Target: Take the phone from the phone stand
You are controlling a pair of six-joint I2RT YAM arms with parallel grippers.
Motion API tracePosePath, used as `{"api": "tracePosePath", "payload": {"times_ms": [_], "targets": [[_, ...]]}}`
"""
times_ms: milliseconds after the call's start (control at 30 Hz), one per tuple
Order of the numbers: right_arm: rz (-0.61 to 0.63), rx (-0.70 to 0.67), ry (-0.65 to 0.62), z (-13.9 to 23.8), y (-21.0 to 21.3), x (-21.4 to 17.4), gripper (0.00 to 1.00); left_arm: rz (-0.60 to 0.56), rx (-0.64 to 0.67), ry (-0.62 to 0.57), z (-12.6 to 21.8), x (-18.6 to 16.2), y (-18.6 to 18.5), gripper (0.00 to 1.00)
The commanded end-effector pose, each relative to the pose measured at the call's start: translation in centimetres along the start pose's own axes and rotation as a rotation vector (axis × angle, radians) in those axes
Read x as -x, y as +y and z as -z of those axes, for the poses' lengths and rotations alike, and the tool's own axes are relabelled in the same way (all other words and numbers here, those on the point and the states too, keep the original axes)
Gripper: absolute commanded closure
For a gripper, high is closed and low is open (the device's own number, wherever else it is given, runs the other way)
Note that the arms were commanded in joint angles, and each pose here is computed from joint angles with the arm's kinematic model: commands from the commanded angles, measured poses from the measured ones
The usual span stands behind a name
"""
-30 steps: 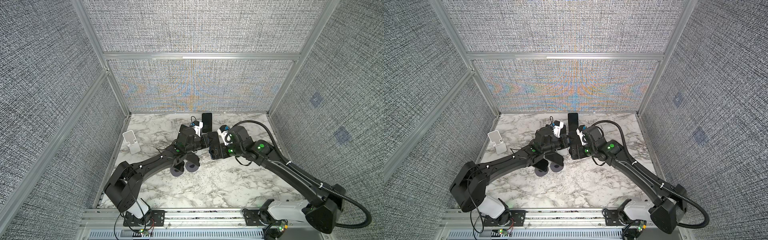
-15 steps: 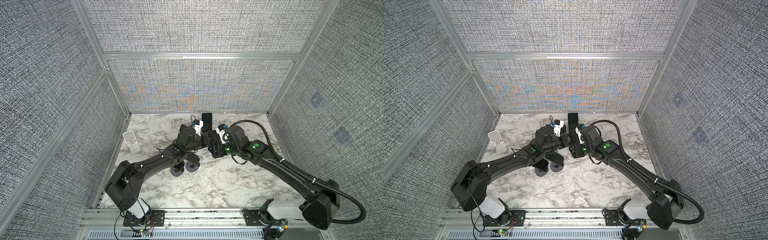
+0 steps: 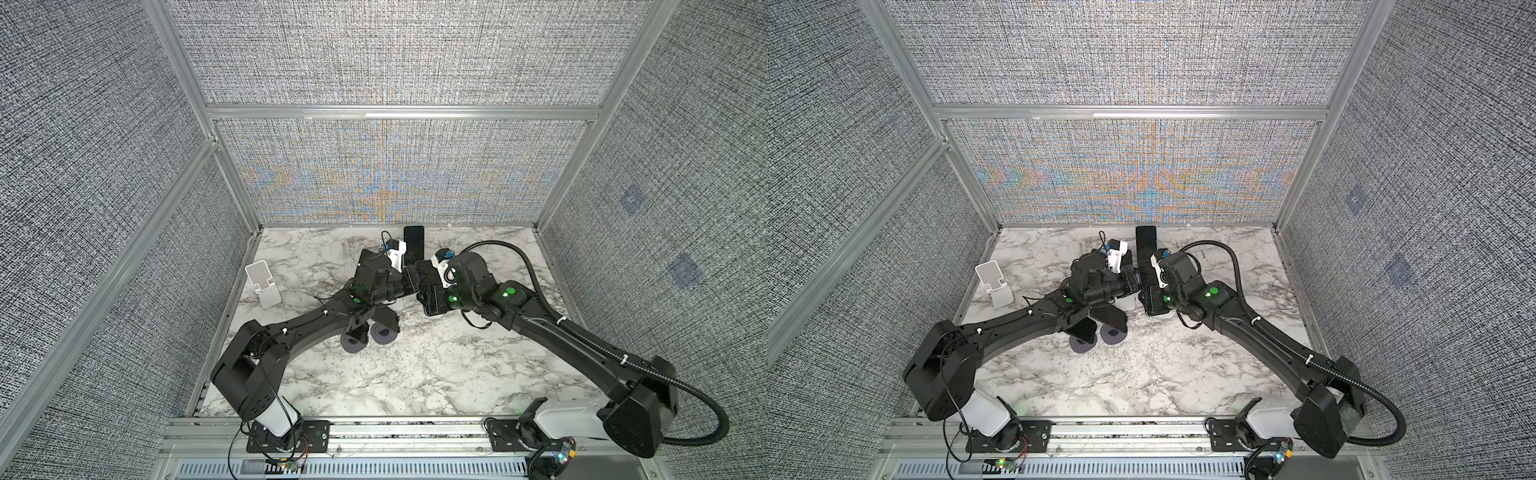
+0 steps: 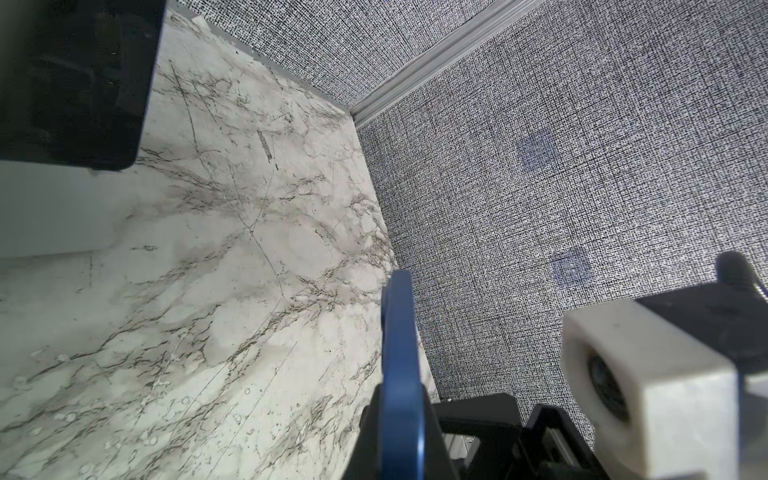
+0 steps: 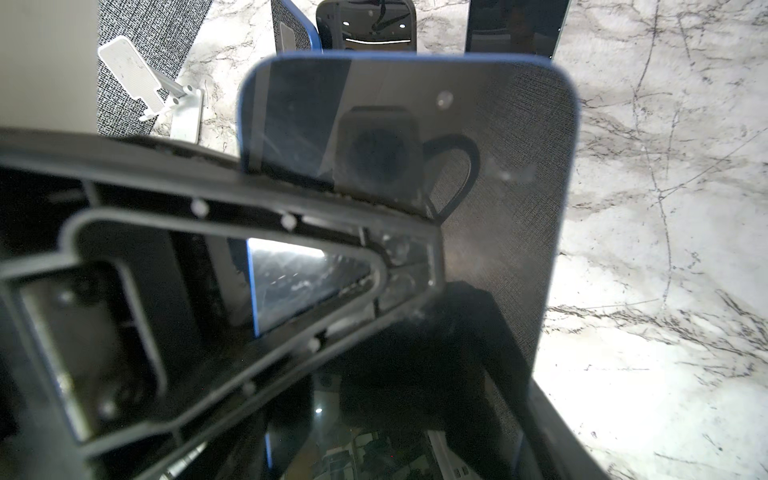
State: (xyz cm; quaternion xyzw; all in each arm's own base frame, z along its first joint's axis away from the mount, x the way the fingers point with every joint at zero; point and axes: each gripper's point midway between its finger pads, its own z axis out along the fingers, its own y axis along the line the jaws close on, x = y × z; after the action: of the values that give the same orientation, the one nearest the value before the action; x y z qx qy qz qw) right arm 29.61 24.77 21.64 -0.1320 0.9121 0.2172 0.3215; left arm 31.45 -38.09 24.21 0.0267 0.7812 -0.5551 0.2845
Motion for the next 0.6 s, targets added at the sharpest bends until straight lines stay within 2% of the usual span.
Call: {"api": "tracePosePath", "payload": {"times_ms": [0,133,433,567], "targets": [[-0.005,-0.024,-0.027,0.0,-0.4,0.5,0.48,0.003,-0.069,-0.013,-0.1,0.4,-1.4,0.81],[-0.024,-0.035,-0.033,0.3,-0.7,0.5,0.54,0.020,-0.084,-0.014,-0.4,0.3,-1.3,0.69],[-0.094,-0.070,-0.065,1.9,-2.6,0.5,0.65,-0.004,-0.067,-0.020,-0.2,0.8,-1.3,0.58],[-0.126,-0.114,-0.062,2.7,-4.3,-0.1,0.65,-0.022,-0.049,-0.023,0.0,1.4,-1.4,0.53]]}}
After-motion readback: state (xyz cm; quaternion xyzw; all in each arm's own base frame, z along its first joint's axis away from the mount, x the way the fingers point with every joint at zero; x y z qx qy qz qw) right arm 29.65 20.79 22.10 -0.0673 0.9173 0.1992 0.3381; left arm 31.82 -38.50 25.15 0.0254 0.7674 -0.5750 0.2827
